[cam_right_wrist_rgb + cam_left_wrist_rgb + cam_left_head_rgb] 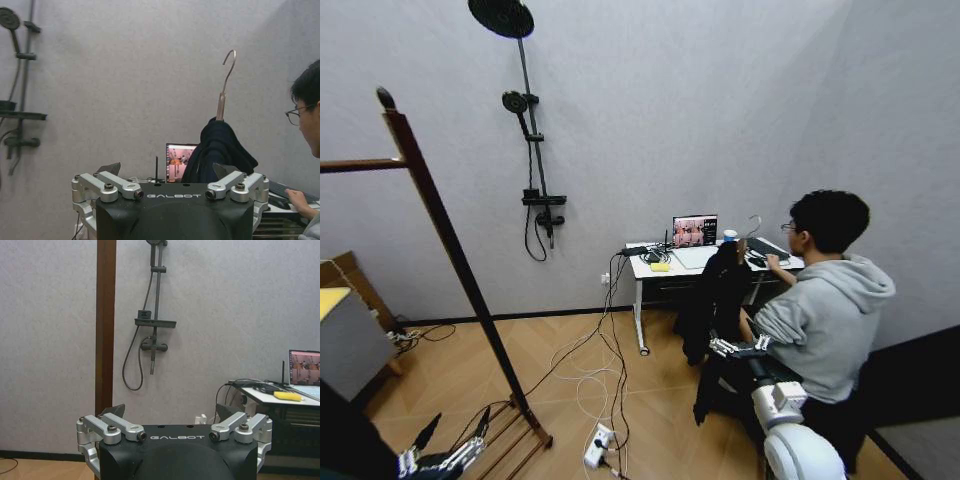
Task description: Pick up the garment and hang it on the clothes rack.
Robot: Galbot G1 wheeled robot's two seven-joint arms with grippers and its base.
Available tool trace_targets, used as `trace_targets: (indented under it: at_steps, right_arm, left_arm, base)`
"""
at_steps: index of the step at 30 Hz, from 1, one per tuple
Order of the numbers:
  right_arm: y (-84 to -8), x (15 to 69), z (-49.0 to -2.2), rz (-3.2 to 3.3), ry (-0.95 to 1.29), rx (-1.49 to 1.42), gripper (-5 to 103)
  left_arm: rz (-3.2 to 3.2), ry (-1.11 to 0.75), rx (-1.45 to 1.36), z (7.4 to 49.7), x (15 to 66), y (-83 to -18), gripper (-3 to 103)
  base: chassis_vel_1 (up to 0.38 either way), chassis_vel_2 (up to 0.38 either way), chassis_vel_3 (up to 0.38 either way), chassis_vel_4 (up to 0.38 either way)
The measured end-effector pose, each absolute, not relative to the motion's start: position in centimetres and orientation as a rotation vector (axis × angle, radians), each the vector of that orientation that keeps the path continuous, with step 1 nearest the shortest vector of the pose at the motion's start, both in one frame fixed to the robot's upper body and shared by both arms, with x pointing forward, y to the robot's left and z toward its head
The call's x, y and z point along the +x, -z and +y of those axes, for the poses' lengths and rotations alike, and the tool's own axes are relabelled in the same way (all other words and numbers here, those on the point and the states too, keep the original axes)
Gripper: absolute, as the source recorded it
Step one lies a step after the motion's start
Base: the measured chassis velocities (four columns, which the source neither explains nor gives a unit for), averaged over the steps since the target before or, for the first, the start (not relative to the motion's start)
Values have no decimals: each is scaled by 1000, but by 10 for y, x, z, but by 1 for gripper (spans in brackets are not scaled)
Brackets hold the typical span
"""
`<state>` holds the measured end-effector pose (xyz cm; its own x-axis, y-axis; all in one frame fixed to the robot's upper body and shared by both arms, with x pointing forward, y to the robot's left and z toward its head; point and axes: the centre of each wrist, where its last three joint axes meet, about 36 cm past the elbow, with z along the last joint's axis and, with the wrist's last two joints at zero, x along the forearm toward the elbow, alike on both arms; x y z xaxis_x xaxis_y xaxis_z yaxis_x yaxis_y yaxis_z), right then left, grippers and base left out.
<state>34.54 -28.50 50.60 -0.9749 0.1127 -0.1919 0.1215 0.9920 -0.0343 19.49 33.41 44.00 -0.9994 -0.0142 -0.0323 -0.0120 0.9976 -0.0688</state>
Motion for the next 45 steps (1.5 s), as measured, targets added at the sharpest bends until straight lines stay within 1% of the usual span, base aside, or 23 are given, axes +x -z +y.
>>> trace_targets:
  at_steps: [2,6,8,9,12,15,17,21,28,30,31,34,35,36,38,39,40,42,43,45]
  right_arm:
    - [-527,347,-281,2931,30,261,100]
    - [-553,357,-282,2911,-10,341,100]
    - [-568,375,-288,2891,-31,397,100]
    - [-568,375,-288,2891,-31,397,100]
    - [-582,416,-309,2897,-57,418,100]
    - [-584,428,-316,2909,-62,418,100]
    - [-587,453,-333,2932,-65,410,100]
    - [-596,473,-348,2936,-38,414,100]
    - [-602,483,-358,2941,-33,438,99]
    - [-601,488,-363,2951,-55,443,89]
    - [-601,488,-363,2951,-55,443,89]
    - [-600,490,-366,2958,-71,439,73]
    - [-600,490,-366,2958,-71,439,73]
    - [-601,490,-368,2961,-78,433,67]
    - [-601,490,-369,2962,-80,429,67]
    - [-601,489,-371,2967,-82,416,57]
    - [-601,489,-371,2967,-82,416,57]
    - [-600,487,-372,2976,-91,393,46]
    - [-600,487,-372,2976,-91,393,46]
    - [-599,485,-371,2981,-100,376,35]
  left_arm:
    - [3107,107,-20,334,195,-440,100]
    - [3107,107,-20,334,195,-440,100]
    - [3107,107,-21,334,195,-440,100]
    - [3107,107,-21,334,195,-440,100]
    - [3107,107,-21,334,195,-440,100]
    - [3107,107,-20,334,195,-440,100]
    - [3107,107,-21,334,195,-440,100]
    - [3107,107,-21,334,195,-440,100]
    - [3107,107,-21,334,195,-440,100]
    - [3107,107,-20,334,195,-440,100]
    - [3107,107,-20,334,195,-440,100]
    - [3107,107,-20,334,195,-440,100]
    - [3107,107,-20,334,195,-440,100]
    - [3107,107,-20,334,195,-440,100]
    - [3107,107,-20,334,195,-440,100]
    - [3107,107,-20,334,195,-440,100]
    - [3107,107,-20,334,195,-440,100]
    - [3107,107,-20,334,195,-440,100]
    - [3107,107,-20,334,195,-440,100]
    - [3107,107,-20,334,195,-440,100]
  base:
    - [-79,87,50,21]
    - [8,-6,11,27]
    - [61,-86,-79,60]
    - [61,-86,-93,76]
    - [77,-44,-60,50]
    - [27,-4,-4,11]
    - [0,0,0,0]
    - [0,0,0,0]
    - [0,0,0,0]
    - [0,0,0,0]
    - [0,0,0,0]
    - [0,0,0,0]
    - [0,0,0,0]
    - [0,0,0,0]
    - [0,0,0,0]
    - [0,0,0,0]
    - [0,0,0,0]
    - [0,0,0,0]
    - [0,0,0,0]
    - [0,0,0,0]
